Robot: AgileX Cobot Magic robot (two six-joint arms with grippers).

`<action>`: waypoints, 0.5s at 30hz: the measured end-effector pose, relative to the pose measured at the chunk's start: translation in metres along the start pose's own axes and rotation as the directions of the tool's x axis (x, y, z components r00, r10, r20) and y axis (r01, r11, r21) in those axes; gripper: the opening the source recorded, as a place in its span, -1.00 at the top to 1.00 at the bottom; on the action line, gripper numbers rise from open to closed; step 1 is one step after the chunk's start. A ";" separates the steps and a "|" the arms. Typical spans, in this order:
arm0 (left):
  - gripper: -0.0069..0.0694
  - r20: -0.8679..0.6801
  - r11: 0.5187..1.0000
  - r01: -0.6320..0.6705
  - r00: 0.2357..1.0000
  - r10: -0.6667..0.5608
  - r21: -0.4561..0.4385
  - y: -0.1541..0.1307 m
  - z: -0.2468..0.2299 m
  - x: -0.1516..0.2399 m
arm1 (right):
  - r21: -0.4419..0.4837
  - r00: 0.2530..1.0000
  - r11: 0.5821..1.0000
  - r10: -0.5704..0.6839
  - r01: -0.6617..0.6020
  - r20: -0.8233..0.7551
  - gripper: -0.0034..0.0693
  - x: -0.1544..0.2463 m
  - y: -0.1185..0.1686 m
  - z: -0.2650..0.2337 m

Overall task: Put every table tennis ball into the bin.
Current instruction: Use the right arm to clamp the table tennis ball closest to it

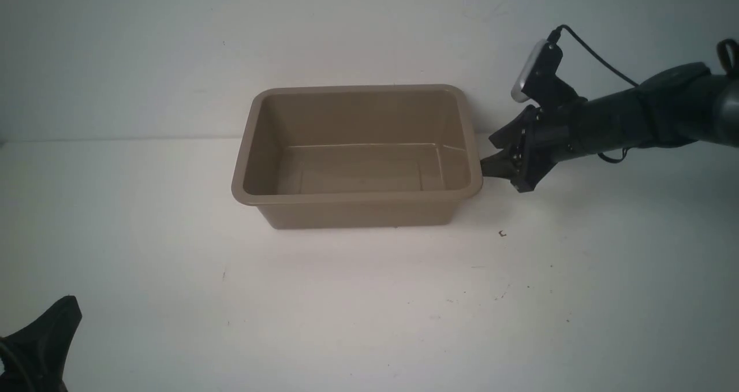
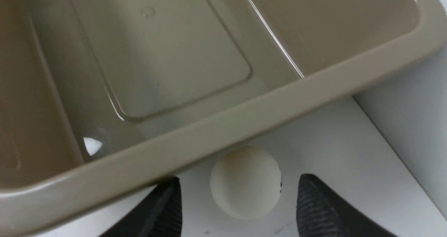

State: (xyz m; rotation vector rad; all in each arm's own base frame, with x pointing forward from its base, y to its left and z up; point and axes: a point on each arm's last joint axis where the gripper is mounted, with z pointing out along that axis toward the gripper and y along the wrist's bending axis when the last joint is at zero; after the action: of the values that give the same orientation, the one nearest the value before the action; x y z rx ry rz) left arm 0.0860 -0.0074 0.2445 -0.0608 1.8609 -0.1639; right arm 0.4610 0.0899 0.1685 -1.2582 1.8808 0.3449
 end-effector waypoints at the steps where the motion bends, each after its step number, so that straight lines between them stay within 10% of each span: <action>1: -0.71 0.000 1.000 0.000 1.000 0.000 0.000 0.000 0.000 0.000 | 0.000 1.000 1.000 -0.002 0.002 -0.001 -0.22 0.000 0.000 0.001; 15: -0.71 0.005 1.000 -0.001 1.000 0.001 0.000 0.000 0.000 0.000 | 0.185 0.994 0.980 0.092 -0.078 -0.064 -0.22 0.013 -0.023 -0.012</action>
State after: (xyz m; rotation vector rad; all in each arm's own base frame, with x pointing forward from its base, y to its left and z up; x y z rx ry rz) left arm 0.0861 -0.0074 0.2449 -0.0603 1.8562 -0.1631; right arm 0.4732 0.0639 0.1706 -1.0825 1.9830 0.1688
